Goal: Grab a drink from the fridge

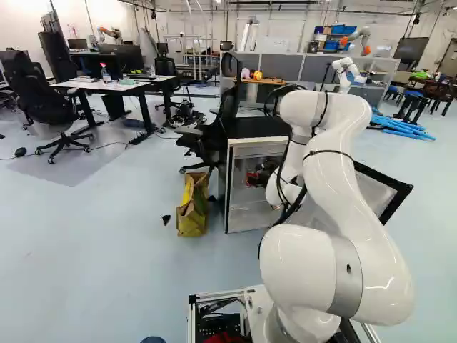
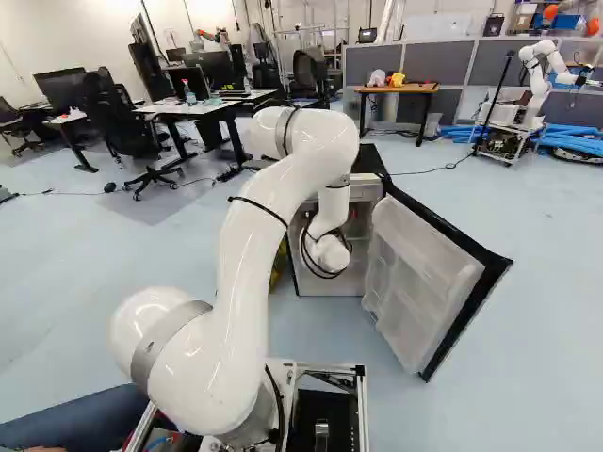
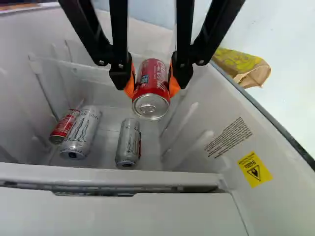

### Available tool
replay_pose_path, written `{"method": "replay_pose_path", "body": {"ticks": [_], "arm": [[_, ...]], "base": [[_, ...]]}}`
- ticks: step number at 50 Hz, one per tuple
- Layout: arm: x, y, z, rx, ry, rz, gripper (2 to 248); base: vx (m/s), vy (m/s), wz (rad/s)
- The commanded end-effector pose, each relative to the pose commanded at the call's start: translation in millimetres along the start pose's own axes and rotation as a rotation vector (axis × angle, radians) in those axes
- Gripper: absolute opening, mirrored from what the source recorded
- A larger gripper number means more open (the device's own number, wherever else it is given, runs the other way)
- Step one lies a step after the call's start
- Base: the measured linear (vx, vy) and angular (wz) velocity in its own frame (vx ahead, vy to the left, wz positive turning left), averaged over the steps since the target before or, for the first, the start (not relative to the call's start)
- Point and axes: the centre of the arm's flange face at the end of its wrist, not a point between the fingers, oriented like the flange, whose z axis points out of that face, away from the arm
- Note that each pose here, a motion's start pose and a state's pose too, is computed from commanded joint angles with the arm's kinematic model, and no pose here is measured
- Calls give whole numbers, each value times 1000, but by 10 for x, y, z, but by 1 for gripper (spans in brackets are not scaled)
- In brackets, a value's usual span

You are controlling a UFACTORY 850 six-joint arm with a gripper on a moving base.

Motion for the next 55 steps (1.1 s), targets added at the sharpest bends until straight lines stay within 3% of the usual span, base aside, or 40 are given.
{"method": "replay_pose_path", "body": {"ticks": [55], "arm": [[411,-463,-1248,-48,-35,59,91]], "base": [[0,0,0]]}}
